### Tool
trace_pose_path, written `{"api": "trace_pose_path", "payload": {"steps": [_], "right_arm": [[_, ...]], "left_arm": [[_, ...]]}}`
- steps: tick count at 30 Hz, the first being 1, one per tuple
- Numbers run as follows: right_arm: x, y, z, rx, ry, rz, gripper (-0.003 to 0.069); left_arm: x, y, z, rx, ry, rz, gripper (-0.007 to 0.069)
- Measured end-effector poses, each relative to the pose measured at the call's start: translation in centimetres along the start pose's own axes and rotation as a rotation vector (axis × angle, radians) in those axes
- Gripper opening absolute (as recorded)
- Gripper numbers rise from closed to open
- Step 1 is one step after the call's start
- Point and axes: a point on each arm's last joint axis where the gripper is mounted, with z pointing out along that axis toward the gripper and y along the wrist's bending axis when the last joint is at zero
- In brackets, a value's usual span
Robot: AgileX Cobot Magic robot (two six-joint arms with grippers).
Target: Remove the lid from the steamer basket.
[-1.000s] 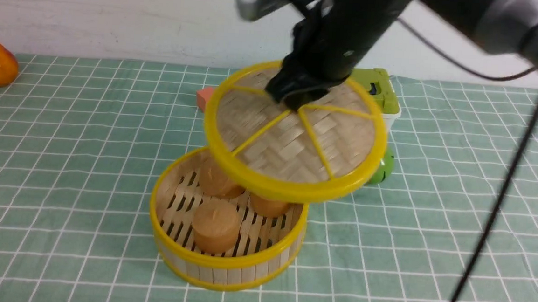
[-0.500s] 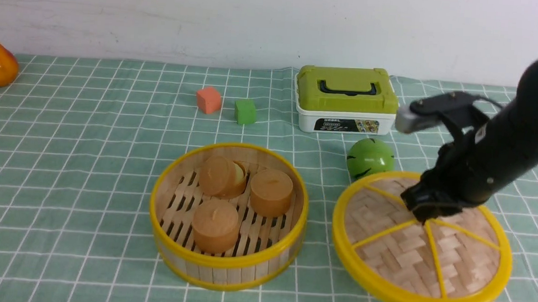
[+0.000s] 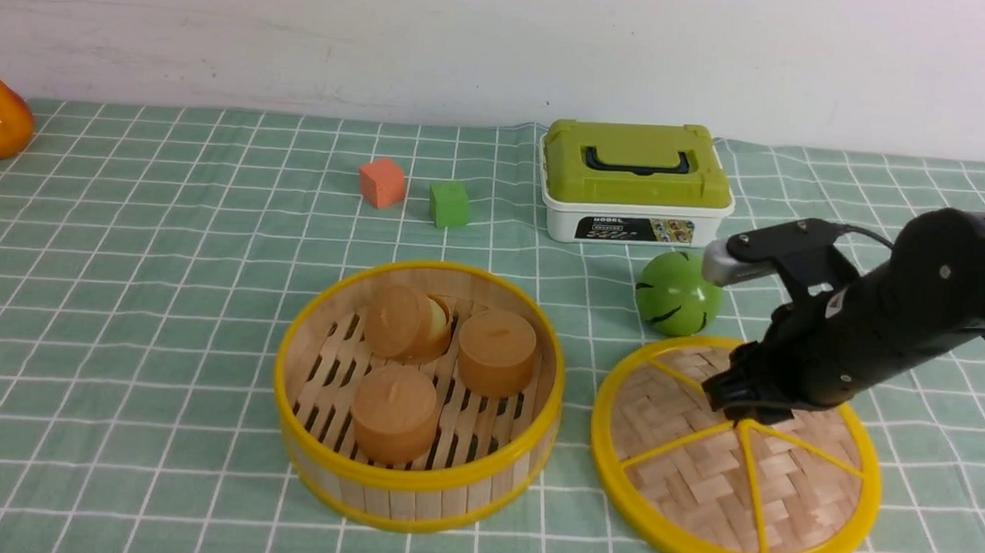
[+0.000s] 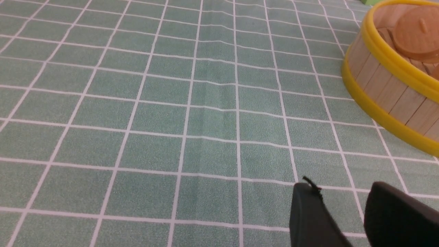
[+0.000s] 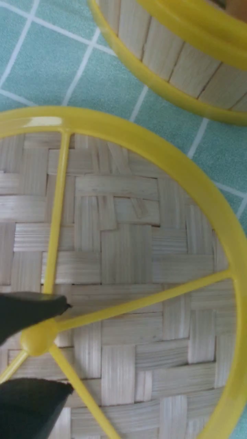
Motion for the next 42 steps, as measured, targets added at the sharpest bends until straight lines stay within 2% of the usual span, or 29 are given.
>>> {"api": "trace_pose_path", "payload": {"steps": [1,3,6,9,10,11,12,14,17,25,33,39,42], "right_arm": [[-0.2,0.2,-1.5,-0.005,-0.014,-0.005,0.0330],[-0.4,0.4,-3.0,-0.007,-0.041,-0.010,0.0351],[-0.7,1.1,-8.9,-0.008,-0.173,-0.031,0.0338],[0.1,1.7,-13.9,-0.003,-0.303,-0.048,0.0253],[0.2,1.7,-14.2,-0.002,-0.312,-0.048,0.0246],[1.8,2.1,-16.6,0.000,-0.368,-0.055,0.0163],[2.1,2.1,-16.8,0.000,-0.373,-0.056,0.0154],[5.1,2.5,-19.3,0.000,-0.436,-0.061,0.0033],[8.1,2.8,-20.3,-0.015,-0.467,-0.051,-0.0014],[14.7,3.6,-22.4,-0.054,-0.549,-0.046,-0.0020],[17.1,4.1,-23.8,-0.079,-0.545,-0.066,-0.0016],[17.2,3.7,-23.9,-0.031,-0.574,-0.090,-0.0016],[17.7,3.0,-22.3,0.036,-0.683,-0.094,-0.0015]], "left_arm": [[0.0,0.0,0.0,0.000,0.000,0.000,0.0239],[0.0,0.0,0.0,0.000,0.000,0.000,0.0239],[0.0,0.0,0.0,0.000,0.000,0.000,0.0239],[0.0,0.0,0.0,0.000,0.000,0.000,0.0239],[0.0,0.0,0.0,0.000,0.000,0.000,0.0239],[0.0,0.0,0.0,0.000,0.000,0.000,0.0239],[0.0,0.0,0.0,0.000,0.000,0.000,0.0239],[0.0,0.0,0.0,0.000,0.000,0.000,0.0239],[0.0,0.0,0.0,0.000,0.000,0.000,0.0239],[0.0,0.0,0.0,0.000,0.000,0.000,0.0239],[0.0,0.0,0.0,0.000,0.000,0.000,0.0239],[0.0,0.0,0.0,0.000,0.000,0.000,0.0239],[0.0,0.0,0.0,0.000,0.000,0.000,0.0239]]}}
